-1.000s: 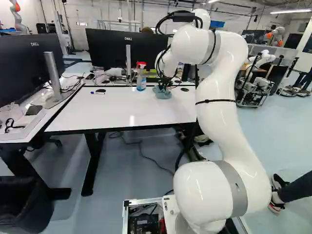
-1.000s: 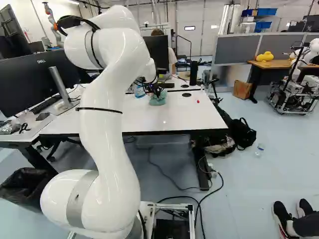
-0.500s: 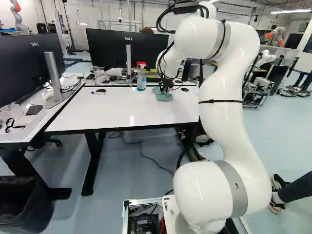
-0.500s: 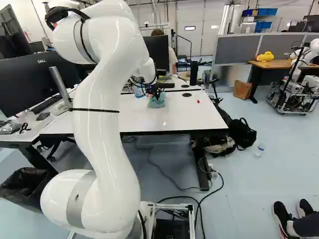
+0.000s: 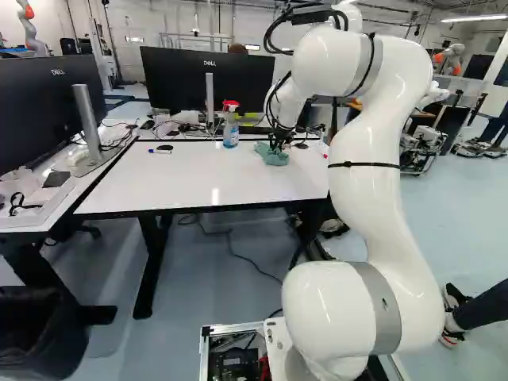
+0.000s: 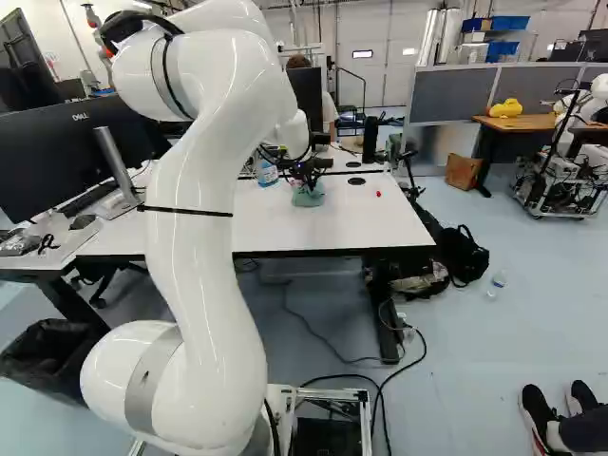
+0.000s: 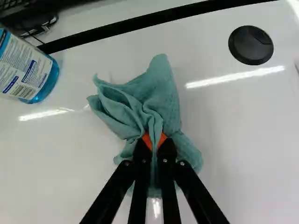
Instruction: Clean the table with the green towel
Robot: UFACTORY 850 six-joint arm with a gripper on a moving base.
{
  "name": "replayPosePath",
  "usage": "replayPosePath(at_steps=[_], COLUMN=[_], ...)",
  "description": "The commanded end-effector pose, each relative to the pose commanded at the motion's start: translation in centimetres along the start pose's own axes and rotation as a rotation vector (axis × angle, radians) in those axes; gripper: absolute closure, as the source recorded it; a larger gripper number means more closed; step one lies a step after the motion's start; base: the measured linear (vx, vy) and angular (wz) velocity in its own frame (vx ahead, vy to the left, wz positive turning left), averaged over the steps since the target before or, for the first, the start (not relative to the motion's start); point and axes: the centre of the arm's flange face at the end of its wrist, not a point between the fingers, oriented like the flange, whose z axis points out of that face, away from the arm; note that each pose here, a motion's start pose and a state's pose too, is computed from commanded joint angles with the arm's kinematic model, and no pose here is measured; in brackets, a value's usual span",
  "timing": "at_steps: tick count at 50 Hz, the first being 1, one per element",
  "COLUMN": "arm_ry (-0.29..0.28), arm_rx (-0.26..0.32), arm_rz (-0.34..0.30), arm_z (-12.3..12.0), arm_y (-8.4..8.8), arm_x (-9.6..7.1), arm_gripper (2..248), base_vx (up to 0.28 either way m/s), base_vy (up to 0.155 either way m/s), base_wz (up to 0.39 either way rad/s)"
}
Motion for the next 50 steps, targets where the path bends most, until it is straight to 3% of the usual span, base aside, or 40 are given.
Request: replayPosePath(at_steps=[7,20,37,50], arm_ry=[0.009,0.03,0.057,0.055], arm_rx=[-0.005,0.0,0.015,0.03], arm_rz=[0.01,0.004,-0.019,-0.045], arm_z=[0.4,1.6,3.1,3.1], arm_y=[0.7,0.2,-1.7,-4.0], arm_x=[0.7,2.4,4.3,4.1], arm_gripper=[221,221,221,221], base_vx=[0.0,0.0,0.0,0.0], base_vy=[0.0,0.0,0.0,0.0], base_wz=[0.0,0.0,0.0,0.0])
